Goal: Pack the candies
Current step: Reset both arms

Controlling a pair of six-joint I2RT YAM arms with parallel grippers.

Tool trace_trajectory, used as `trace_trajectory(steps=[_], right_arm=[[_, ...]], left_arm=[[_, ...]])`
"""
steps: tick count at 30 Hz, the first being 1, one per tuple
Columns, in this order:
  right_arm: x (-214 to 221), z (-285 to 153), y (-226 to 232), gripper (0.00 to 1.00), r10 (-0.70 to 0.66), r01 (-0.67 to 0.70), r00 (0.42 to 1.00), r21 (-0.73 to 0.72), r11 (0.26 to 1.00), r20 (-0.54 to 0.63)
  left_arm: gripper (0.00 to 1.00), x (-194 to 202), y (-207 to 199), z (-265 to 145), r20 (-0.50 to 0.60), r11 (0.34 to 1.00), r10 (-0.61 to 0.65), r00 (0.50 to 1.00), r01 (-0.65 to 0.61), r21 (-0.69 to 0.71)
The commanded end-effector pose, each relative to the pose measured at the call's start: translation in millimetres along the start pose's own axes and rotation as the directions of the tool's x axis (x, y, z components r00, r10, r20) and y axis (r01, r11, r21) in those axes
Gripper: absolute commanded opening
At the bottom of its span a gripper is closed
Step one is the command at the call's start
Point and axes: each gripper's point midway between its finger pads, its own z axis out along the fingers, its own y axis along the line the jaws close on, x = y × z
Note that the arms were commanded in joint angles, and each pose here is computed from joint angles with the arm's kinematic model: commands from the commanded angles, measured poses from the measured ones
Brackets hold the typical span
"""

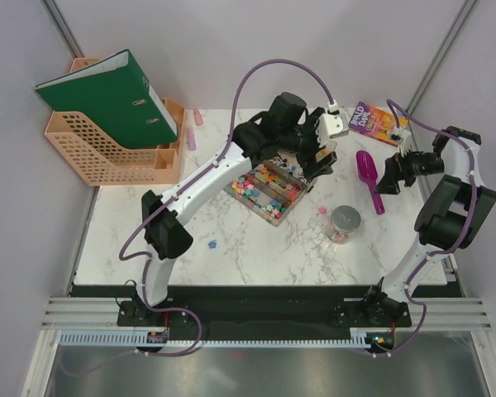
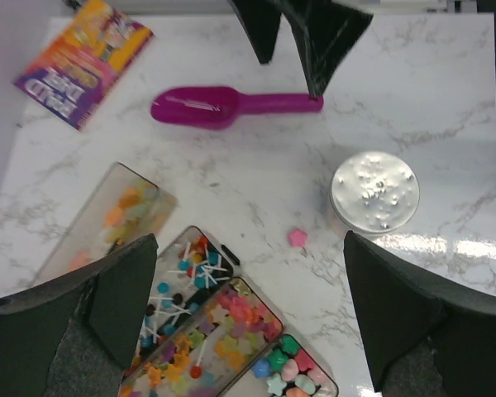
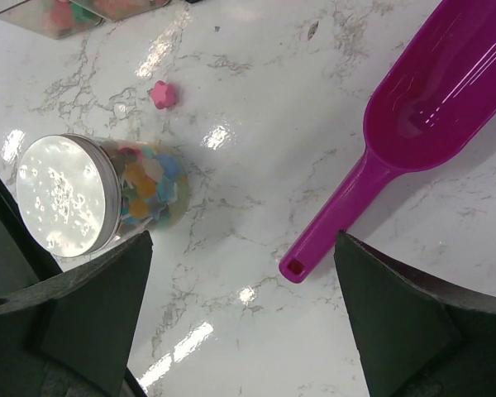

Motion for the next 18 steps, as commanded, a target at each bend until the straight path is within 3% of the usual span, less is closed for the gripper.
trace_trajectory(steps=[1, 7, 9, 10, 11, 12, 13, 14, 15, 18], right_arm=[[-19, -8, 3, 0.98, 0.011, -0.012, 0.998, 0.008, 1.0, 0.06], [-15, -14, 1, 0.98, 0.071, -0.074, 0.996, 0.068, 0.995, 0.059], [-26, -24, -27, 0.98, 0.184, -0.206, 0.976, 0.231, 0.951, 0.115], [-35, -36, -34, 0.98, 0.19, -0.232, 0.969, 0.314, 0.921, 0.157], [-40, -45, -45, 0.98, 0.191, -0.251, 0.964, 0.391, 0.885, 0.186], [-40, -57, -71, 0.98, 0.182, -0.282, 0.955, 0.527, 0.802, 0.234], [-57, -79, -67, 0.98, 0.106, -0.261, 0.954, 0.601, 0.756, 0.281], [-45, -80, -70, 0.98, 0.112, -0.29, 0.947, 0.65, 0.703, 0.303], [-67, -114, -88, 0.98, -0.023, -0.29, 0.928, 0.762, 0.579, 0.371], [-99, -161, -64, 0.98, -0.262, -0.306, 0.857, 0.848, 0.433, 0.443]], left_arm=[[1.0, -60, 6, -44, 0.091, 0.992, 0.091, 0.992, -0.082, -0.096], [1.0, -61, 64, -114, 0.037, 0.908, 0.101, 0.994, -0.077, -0.413], [1.0, -36, 86, -135, -0.007, 0.854, 0.029, 1.0, -0.029, -0.52], [1.0, -37, 106, -164, 0.03, 0.802, -0.001, 1.0, 0.019, -0.597], [1.0, -29, 118, -180, 0.05, 0.763, -0.047, 0.998, 0.068, -0.642], [1.0, -17, 126, -189, 0.079, 0.729, -0.112, 0.991, 0.136, -0.671], [1.0, -8, 143, -220, 0.092, 0.649, -0.14, 0.986, 0.161, -0.743], [1.0, -7, 152, -234, 0.112, 0.602, -0.135, 0.984, 0.171, -0.78], [1.0, 10, 160, -246, 0.088, 0.541, -0.158, 0.983, 0.161, -0.825], [1.0, 27, 179, -289, 0.137, 0.398, -0.2, 0.97, 0.208, -0.894]])
